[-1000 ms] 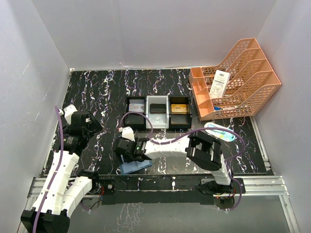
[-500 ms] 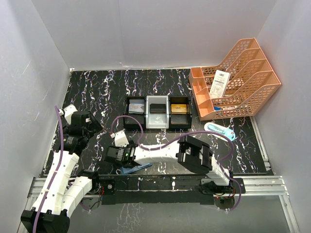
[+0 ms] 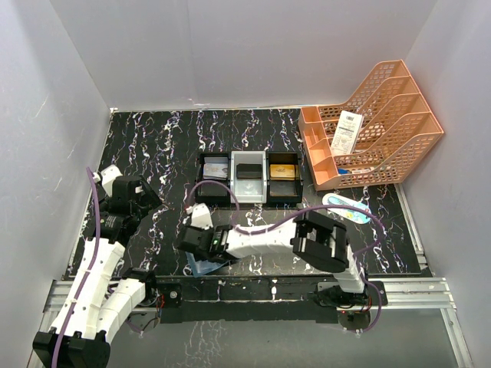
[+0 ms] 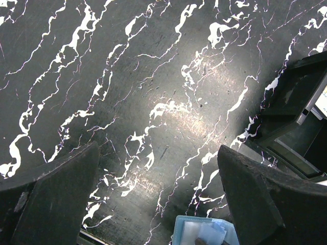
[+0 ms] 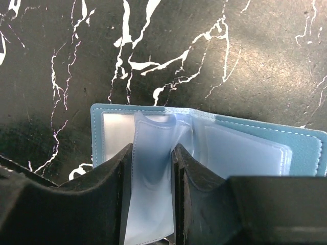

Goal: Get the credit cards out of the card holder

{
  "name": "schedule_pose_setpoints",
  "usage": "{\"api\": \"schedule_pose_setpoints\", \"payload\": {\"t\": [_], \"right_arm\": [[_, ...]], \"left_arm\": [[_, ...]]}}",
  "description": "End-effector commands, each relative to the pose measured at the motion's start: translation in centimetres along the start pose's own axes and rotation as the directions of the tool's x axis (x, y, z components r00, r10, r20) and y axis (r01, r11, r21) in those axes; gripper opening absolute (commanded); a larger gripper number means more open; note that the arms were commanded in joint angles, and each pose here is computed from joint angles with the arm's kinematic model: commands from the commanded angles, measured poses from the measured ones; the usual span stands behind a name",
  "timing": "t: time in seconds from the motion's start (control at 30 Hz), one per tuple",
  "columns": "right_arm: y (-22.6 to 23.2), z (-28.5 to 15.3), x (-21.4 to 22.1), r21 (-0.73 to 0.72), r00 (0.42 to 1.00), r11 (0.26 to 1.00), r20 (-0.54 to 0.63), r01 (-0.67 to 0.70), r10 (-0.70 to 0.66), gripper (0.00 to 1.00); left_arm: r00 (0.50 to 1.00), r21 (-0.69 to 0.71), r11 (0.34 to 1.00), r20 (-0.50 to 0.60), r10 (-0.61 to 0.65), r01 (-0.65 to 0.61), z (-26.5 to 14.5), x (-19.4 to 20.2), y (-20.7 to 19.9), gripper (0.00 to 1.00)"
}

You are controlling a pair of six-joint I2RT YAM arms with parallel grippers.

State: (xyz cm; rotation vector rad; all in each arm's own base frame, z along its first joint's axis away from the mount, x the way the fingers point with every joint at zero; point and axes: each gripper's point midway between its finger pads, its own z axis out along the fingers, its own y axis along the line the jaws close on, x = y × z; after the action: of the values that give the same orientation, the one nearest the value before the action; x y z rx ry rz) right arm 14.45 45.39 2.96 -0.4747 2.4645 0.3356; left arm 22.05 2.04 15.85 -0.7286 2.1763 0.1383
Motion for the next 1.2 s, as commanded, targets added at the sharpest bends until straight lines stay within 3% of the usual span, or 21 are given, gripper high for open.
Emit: {"api": "schedule_pose_setpoints", "payload": {"t": [0.0,0.1,0.27,0.53,0.73,0.83,0.97,1.17], "right_arm": [[-0.4,0.4,2.0,-0.114,0.992,0.991,-0.111,-0.070,0.057,0.27],[-0.2,0.4,1.8,-0.151,0.990,0.984,-0.117,-0.092,0.075,0.24],[-0.3,0.1,0.9,-0.122,0.992,0.989,-0.105,-0.085,0.073,0.28],[0.7,-3.5,-3.6,-0.130,1.000,0.991,-0.011,-0.024,0.023,0.47],[-2.8,-5.1,-4.7,-0.009,0.998,1.000,0.054,-0.029,0.030,0.65],[-5.0,-5.3,-3.9,0.065,0.998,0.997,0.048,-0.032,0.029,0.67],[-6.1,-5.5,-3.2,0.078,0.999,0.997,0.044,-0.023,0.020,0.75],[-7.3,-5.0,-2.2,0.099,1.000,0.995,0.004,-0.015,0.015,0.77]], "left_arm": [[1.000,0.009,1.000,0.029,-0.008,0.008,-0.4,-1.2,-0.2,0.99],[1.000,0.010,1.000,0.029,-0.008,0.008,-0.4,-1.2,-0.3,0.99],[1.000,0.013,1.000,0.028,-0.007,0.007,-0.4,-1.2,-0.3,0.99],[1.000,0.015,1.000,0.027,-0.008,0.007,-0.4,-1.2,-0.4,0.99],[1.000,0.020,1.000,0.021,-0.005,0.005,-0.3,-1.1,-0.5,0.99],[1.000,0.019,1.000,0.017,-0.003,0.003,-0.3,-1.0,-0.5,0.99],[1.000,0.021,1.000,0.012,0.001,-0.001,-0.2,-0.9,-0.6,0.99],[1.000,0.021,1.000,0.006,0.004,-0.004,-0.1,-0.8,-0.6,0.99]]}}
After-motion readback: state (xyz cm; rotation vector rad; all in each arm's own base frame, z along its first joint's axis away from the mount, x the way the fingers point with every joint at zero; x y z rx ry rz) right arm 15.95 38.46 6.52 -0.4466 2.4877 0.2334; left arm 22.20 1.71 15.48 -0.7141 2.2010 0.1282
